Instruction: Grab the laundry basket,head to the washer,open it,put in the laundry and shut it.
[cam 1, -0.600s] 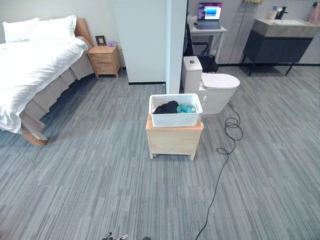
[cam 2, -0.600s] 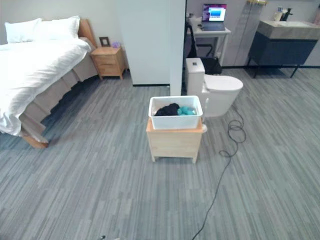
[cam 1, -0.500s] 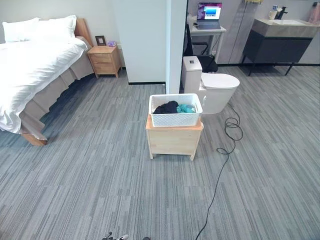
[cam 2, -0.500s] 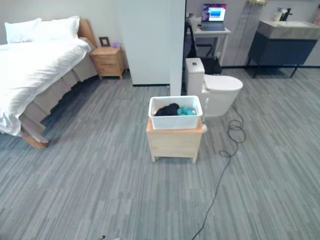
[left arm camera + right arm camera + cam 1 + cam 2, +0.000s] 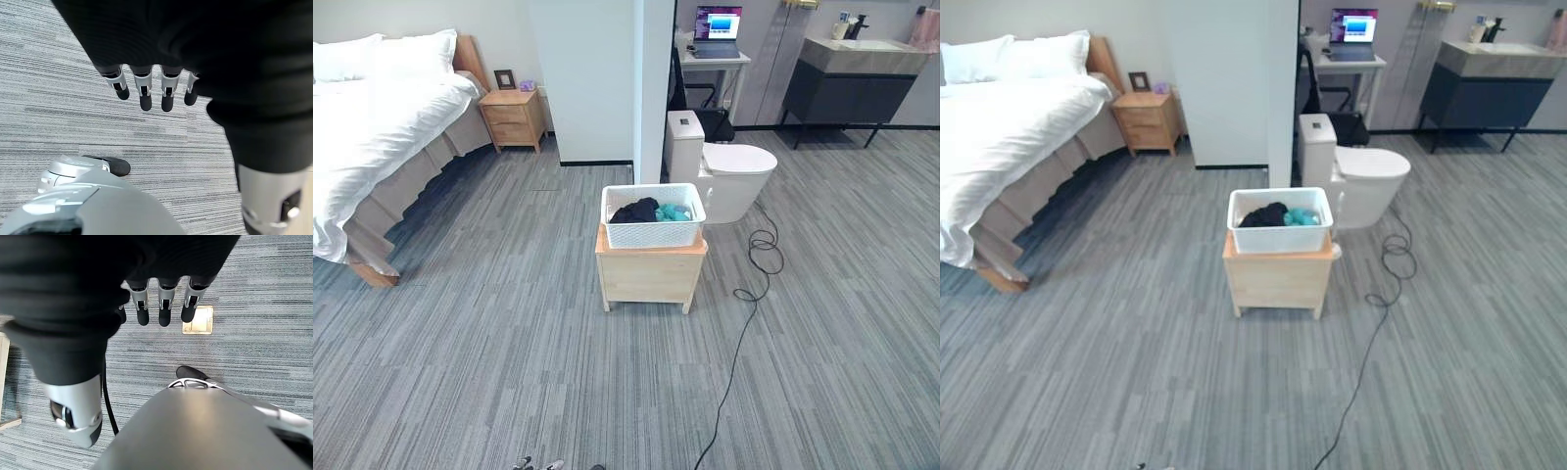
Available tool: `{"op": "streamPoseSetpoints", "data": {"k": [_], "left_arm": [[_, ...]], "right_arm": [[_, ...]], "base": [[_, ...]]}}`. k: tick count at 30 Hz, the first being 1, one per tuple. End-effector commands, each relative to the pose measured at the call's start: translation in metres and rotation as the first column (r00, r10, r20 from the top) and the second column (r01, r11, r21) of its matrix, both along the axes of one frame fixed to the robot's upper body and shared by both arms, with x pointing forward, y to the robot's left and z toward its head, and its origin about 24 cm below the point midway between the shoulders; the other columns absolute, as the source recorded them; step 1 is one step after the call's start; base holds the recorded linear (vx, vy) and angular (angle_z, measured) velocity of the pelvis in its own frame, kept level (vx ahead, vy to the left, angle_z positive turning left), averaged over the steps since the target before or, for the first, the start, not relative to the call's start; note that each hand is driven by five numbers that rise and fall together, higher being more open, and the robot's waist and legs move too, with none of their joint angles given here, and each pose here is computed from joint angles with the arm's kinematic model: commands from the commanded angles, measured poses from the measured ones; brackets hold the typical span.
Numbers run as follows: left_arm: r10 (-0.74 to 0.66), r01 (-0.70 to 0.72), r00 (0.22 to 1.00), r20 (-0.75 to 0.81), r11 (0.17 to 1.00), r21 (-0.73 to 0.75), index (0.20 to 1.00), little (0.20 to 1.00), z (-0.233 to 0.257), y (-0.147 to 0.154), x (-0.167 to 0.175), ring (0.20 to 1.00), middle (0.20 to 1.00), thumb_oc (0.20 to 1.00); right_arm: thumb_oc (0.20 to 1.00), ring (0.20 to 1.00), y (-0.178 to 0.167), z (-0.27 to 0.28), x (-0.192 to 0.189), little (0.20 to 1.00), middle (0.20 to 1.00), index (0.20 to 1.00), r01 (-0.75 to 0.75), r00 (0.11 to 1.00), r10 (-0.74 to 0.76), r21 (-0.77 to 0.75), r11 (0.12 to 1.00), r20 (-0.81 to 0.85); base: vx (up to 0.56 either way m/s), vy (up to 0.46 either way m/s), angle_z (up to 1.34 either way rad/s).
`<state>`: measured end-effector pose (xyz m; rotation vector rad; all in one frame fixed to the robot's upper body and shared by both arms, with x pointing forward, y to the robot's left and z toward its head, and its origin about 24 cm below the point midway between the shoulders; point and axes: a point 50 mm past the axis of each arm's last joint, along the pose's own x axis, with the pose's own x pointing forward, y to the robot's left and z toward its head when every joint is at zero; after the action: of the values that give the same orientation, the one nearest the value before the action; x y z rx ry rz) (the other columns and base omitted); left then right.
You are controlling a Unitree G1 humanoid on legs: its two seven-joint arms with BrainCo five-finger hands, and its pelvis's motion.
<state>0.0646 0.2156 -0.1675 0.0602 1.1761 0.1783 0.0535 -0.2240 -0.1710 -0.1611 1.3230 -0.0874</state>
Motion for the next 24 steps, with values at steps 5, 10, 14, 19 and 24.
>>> {"op": "streamPoseSetpoints", "data": {"k": [5, 10, 14, 19, 24], "left_arm": [[0.034, -0.034, 0.999, 0.018, 0.999, 0.005, 1.0, 1.0, 0.001, 0.004, 0.012, 1.0, 1.0, 1.0], [0.06, -0.06, 0.998, 0.018, 0.998, 0.001, 1.0, 1.0, 0.001, 0.005, 0.011, 1.0, 1.0, 1.0], [0.084, -0.084, 0.996, 0.027, 0.996, 0.003, 1.0, 1.0, 0.002, 0.009, 0.013, 1.0, 1.0, 1.0], [0.105, -0.105, 0.991, 0.087, 0.994, 0.007, 1.0, 1.0, 0.008, 0.013, 0.032, 1.0, 1.0, 1.0], [0.137, -0.14, 0.985, 0.105, 0.99, 0.023, 1.0, 1.0, 0.01, 0.019, 0.035, 1.0, 1.0, 1.0]], "right_arm": [[1.0, 1.0, -0.006, 0.002, 0.008, 1.0, 1.0, 1.0, 0.02, 1.0, -0.019, -0.018, 1.0, 0.013], [1.0, 1.0, -0.006, 0.002, 0.008, 1.0, 1.0, 1.0, 0.027, 1.0, -0.027, -0.013, 1.0, 0.014], [1.0, 1.0, -0.007, 0.002, 0.01, 1.0, 1.0, 1.0, 0.035, 0.999, -0.034, -0.013, 0.999, 0.021], [1.0, 1.0, -0.012, 0.007, 0.026, 1.0, 1.0, 1.0, 0.068, 0.994, -0.066, -0.016, 0.998, 0.083], [1.0, 1.0, -0.016, 0.014, 0.048, 1.0, 1.0, 1.0, 0.09, 0.981, -0.086, -0.017, 0.996, 0.174]], "base": [[0.0, 0.0, 0.0], [0.02, -0.022, 0.0], [0.03, -0.074, 0.0], [-0.03, -0.147, 0.06], [0.11, -0.093, 0.08]]}}
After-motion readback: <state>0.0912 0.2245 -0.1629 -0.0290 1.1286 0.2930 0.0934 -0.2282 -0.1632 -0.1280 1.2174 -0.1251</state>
